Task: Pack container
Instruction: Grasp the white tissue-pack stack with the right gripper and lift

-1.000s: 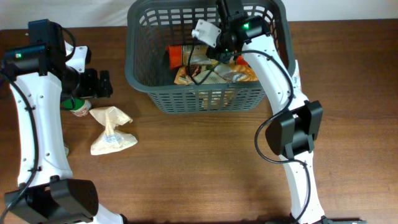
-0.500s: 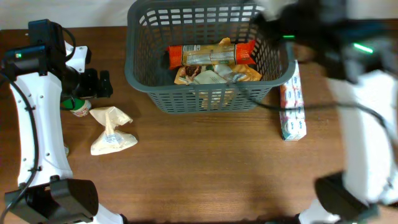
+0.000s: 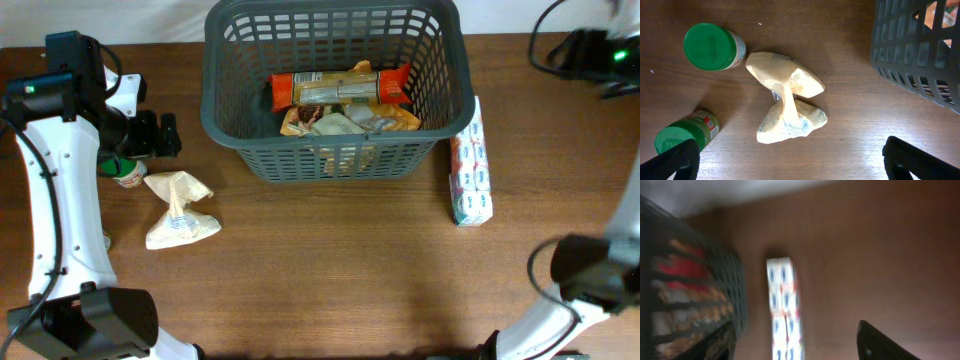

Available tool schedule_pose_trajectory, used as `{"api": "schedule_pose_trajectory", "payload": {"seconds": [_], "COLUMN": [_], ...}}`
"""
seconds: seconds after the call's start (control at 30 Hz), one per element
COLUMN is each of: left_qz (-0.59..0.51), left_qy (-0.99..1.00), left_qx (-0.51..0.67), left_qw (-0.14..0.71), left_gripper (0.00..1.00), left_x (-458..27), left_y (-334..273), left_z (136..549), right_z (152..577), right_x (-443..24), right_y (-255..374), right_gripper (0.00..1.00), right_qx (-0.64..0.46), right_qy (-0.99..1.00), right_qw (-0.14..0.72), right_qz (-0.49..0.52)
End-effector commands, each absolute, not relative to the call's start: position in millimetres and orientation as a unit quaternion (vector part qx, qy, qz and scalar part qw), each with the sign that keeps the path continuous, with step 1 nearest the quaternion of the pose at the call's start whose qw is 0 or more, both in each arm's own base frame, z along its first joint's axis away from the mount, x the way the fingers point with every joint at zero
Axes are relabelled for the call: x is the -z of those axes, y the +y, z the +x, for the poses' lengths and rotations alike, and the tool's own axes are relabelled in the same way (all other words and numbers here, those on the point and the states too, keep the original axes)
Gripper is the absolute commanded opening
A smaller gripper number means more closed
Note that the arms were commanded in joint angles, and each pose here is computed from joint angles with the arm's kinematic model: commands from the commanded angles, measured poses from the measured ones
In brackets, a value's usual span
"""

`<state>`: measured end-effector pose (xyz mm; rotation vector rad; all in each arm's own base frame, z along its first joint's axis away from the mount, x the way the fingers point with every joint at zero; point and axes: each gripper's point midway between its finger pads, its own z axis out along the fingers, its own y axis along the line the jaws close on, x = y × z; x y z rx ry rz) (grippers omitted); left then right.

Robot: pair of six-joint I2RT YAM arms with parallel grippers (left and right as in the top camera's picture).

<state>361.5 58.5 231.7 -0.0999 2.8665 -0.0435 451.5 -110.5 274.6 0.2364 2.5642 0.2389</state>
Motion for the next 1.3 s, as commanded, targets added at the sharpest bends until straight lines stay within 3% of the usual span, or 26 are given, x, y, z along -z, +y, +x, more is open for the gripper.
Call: {"api": "schedule_pose_trajectory", "payload": {"seconds": [0.0, 0.1, 0.23, 0.43, 0.63, 0.67, 0.7, 0.73, 0.77, 0.87, 0.97, 1.13, 1.27], "left_qz": [-0.036, -0.036, -0.036, -0.036, -0.036, -0.036, -0.036, -0.036, -0.036, -0.036, -0.036, -0.036, -0.036], "left_qy": [0.99, 0.99, 0.99, 0.99, 0.99, 0.99, 0.99, 0.99, 0.99, 0.99, 0.99, 0.99, 0.99], "left_qx": [0.019, 0.019, 0.019, 0.019, 0.019, 0.019, 0.019, 0.019, 0.019, 0.019, 0.019, 0.019, 0.019], "left_qw": [0.139, 0.139, 0.139, 0.139, 0.139, 0.139, 0.139, 0.139, 0.139, 0.139, 0.139, 0.139, 0.139], "left_gripper": [0.99, 0.99, 0.99, 0.99, 0.99, 0.99, 0.99, 0.99, 0.99, 0.99, 0.99, 0.99, 0.99], "left_x": [-232, -232, -232, -232, -232, -232, -232, -232, -232, -232, -232, -232, -232], "left_y": [59, 59, 59, 59, 59, 59, 59, 59, 59, 59, 59, 59, 59], "left_z": [363, 363, 363, 363, 363, 363, 363, 363, 363, 363, 363, 363, 363], "right_z": [453, 448, 443, 440, 430, 430, 430, 432, 434, 444, 459, 475, 461], "right_x": [-193, -129, -76, -42, -19, -19, -18, -20, -24, -49, -104, -263, -394], "right_y": [-79, -56, -33, -23, -25, -26, -28, -33, -37, -52, -71, -85, -58], "right_gripper": [0.72, 0.75, 0.8, 0.8, 0.53, 0.45, 0.32, 0.04, 0.04, 0.04, 0.04, 0.04, 0.04], "right_qx": [-0.162, -0.179, -0.189, -0.183, -0.174, -0.173, -0.168, -0.157, -0.154, -0.15, -0.142, -0.112, -0.088], "right_qy": [0.968, 0.978, 0.98, 0.982, 0.983, 0.983, 0.984, 0.986, 0.985, 0.982, 0.976, 0.947, 0.896], "right_qw": [0.167, 0.09, 0.042, 0.035, 0.021, 0.021, 0.021, 0.025, 0.029, 0.056, 0.114, 0.285, 0.434], "right_qz": [0.091, 0.062, 0.043, 0.038, 0.051, 0.051, 0.051, 0.057, 0.069, 0.104, 0.122, 0.098, 0.024]}}
